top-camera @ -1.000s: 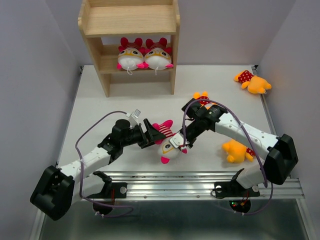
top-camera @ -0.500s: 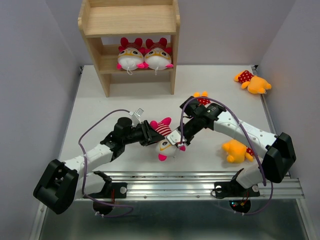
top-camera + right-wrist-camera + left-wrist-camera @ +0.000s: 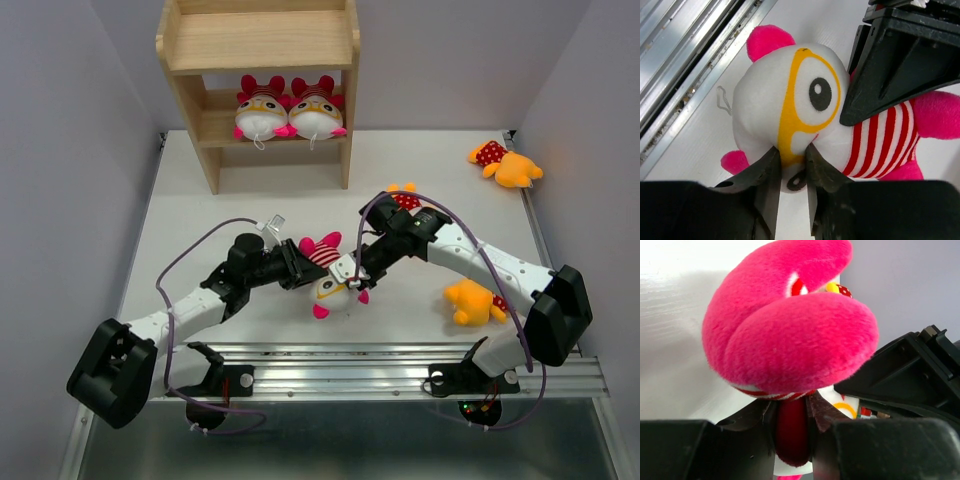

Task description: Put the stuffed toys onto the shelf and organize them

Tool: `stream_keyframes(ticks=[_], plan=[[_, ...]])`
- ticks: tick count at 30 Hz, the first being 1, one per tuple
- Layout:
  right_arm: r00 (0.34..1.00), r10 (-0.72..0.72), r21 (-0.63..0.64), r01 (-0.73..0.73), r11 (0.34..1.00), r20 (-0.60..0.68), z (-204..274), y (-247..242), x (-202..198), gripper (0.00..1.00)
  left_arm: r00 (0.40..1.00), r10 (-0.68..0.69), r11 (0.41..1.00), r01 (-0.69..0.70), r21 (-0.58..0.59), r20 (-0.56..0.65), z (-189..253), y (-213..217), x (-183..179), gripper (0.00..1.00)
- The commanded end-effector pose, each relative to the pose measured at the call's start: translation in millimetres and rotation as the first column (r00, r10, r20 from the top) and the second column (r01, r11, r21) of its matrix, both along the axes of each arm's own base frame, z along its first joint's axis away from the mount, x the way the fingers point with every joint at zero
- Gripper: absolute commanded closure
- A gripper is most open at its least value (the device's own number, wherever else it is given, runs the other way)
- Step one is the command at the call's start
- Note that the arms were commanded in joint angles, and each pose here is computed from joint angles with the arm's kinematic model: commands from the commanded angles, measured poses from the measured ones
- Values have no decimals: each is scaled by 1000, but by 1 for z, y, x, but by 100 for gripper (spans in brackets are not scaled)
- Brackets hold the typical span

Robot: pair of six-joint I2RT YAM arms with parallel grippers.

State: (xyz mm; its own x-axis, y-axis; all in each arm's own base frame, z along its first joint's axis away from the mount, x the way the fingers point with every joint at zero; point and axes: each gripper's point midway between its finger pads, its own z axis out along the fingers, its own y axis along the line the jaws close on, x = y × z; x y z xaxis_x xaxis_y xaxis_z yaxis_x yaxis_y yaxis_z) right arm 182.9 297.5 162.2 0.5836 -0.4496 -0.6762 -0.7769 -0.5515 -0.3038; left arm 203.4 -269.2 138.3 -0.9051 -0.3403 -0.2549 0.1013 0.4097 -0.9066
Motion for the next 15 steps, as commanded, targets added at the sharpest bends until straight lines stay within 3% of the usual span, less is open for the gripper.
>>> stream_keyframes(ticks=[1,2,6,15], plan=[[999,-37,113,34,993,25,26,19,7,65,998,51,996,-48,-74,26,23,1,3,100],[999,-48,118,45,992,19,28,20,7,56,998,69,994,-68,-80,14,23,3,3,100],[998,-65,142,65,988,-4,35,23,6,41,987,151,982,-156,-103,-59,15,15,4,100],[995,-98,195,103,975,-32,46,30,8,29,929,293,930,-332,-158,-227,-2,39,0,100]])
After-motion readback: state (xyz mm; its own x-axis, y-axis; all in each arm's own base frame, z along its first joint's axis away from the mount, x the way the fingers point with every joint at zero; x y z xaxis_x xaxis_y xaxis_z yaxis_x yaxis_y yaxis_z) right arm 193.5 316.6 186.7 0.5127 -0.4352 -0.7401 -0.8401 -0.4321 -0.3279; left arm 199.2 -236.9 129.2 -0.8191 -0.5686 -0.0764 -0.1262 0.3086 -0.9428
